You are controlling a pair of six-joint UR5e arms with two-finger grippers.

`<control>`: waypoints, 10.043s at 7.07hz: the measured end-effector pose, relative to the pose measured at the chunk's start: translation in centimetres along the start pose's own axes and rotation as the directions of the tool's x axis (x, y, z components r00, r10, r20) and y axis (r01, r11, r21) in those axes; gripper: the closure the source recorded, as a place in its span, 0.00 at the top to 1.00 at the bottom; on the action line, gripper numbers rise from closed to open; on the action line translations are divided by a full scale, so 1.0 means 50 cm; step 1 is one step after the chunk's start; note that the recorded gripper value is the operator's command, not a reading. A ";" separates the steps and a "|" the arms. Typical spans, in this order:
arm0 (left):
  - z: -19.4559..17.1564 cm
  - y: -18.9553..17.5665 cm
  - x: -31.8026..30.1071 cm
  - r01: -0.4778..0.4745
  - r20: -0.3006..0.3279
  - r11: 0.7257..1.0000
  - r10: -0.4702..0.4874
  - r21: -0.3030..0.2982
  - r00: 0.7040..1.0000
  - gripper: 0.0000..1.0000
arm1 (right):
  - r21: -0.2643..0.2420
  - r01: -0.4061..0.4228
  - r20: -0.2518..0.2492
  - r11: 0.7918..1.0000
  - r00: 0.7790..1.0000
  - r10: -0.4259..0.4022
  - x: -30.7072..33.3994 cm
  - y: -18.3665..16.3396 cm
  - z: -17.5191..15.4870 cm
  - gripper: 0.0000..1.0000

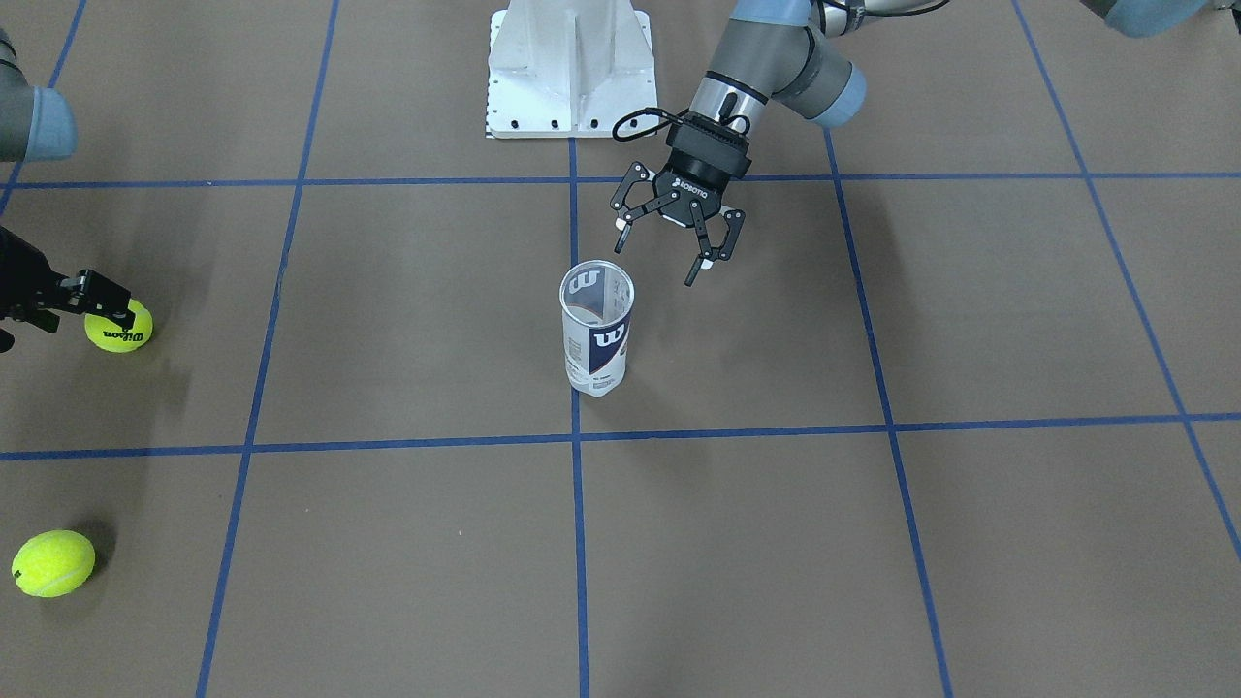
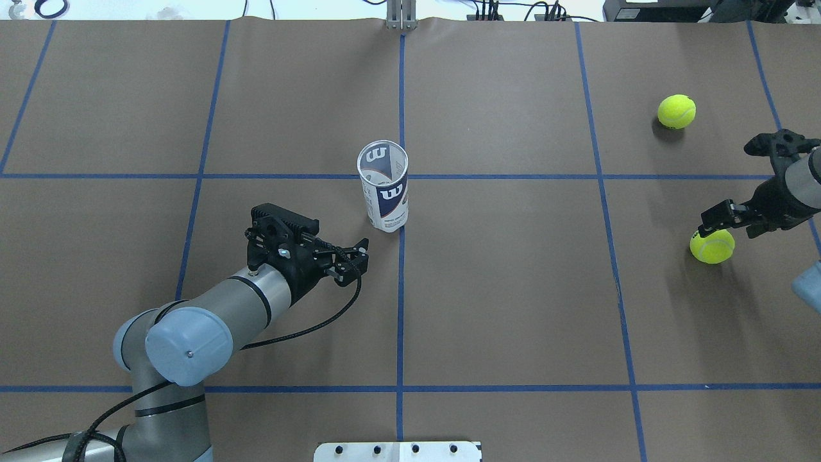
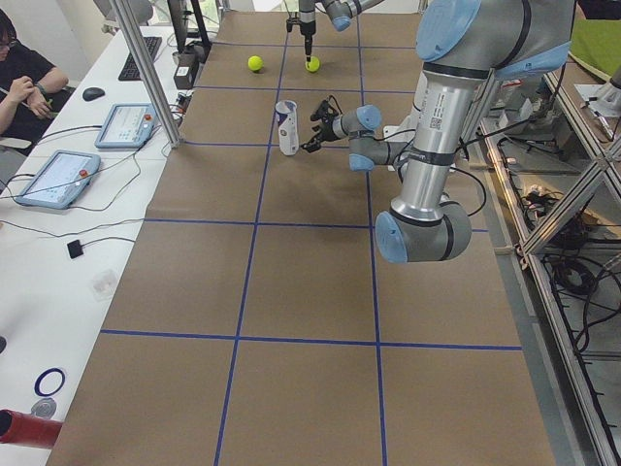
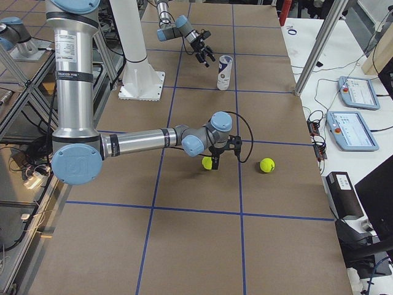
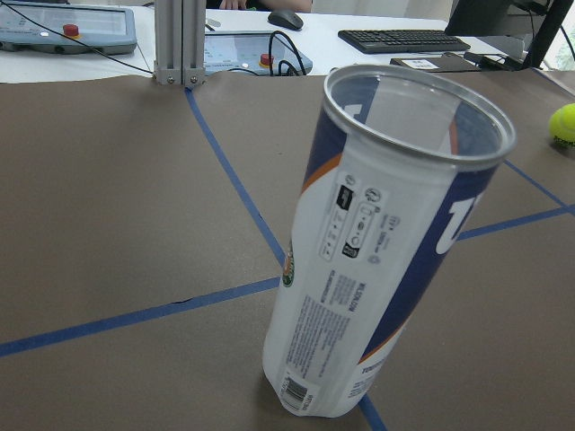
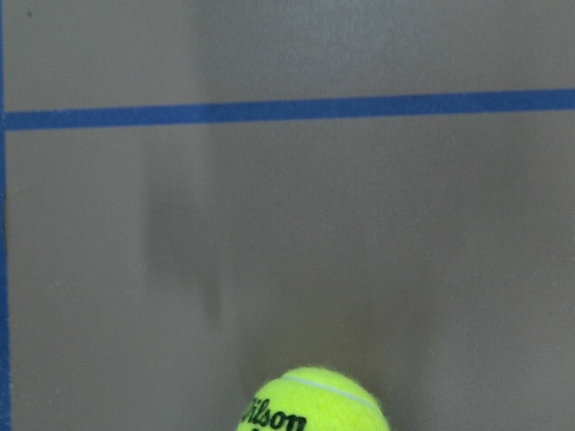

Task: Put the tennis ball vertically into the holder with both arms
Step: 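Grasp the nearer yellow tennis ball with the right gripper, then carry the ball toward the can with the right gripper while the left grips the can, then move the ball over the can's open top with the right gripper, then open the right gripper to drop the ball into the can, then move the right gripper to the other yellow tennis ball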

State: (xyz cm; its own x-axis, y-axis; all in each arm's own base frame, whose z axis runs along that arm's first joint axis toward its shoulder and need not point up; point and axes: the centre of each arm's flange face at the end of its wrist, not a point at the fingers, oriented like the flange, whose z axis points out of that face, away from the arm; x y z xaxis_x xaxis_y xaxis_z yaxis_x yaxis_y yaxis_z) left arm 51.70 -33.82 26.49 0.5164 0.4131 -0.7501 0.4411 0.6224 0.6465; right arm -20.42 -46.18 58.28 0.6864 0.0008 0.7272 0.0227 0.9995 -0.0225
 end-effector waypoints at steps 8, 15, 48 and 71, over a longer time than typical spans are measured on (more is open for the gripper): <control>0.006 0.004 -0.006 -0.003 0.007 1.000 0.003 -0.002 1.000 0.98 | -0.033 0.043 -0.006 0.999 0.999 -0.044 -0.029 0.007 0.043 0.00; 0.096 0.042 0.005 -0.001 0.051 0.995 -0.004 0.098 0.999 0.98 | 0.008 0.054 0.202 0.999 0.978 -0.054 -0.227 -0.139 -0.183 0.00; 0.229 -0.065 0.103 -0.191 0.093 0.969 0.178 0.160 0.980 0.68 | 0.010 -0.005 0.293 1.000 0.956 0.002 -1.081 -0.149 -0.358 0.02; 0.231 -0.105 0.096 -0.184 0.102 0.966 0.168 0.183 0.981 0.77 | 0.070 0.363 -0.040 0.929 0.932 -0.361 -0.185 -0.509 -0.290 0.99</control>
State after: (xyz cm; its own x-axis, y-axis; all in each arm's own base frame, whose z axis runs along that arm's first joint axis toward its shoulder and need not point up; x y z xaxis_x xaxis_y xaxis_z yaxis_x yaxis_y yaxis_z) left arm 60.32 -42.79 21.08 0.6549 0.4420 -0.6130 0.4655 0.4031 0.7879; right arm -16.81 -72.09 42.16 0.6607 -0.3612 0.6580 0.2191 0.9312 0.2913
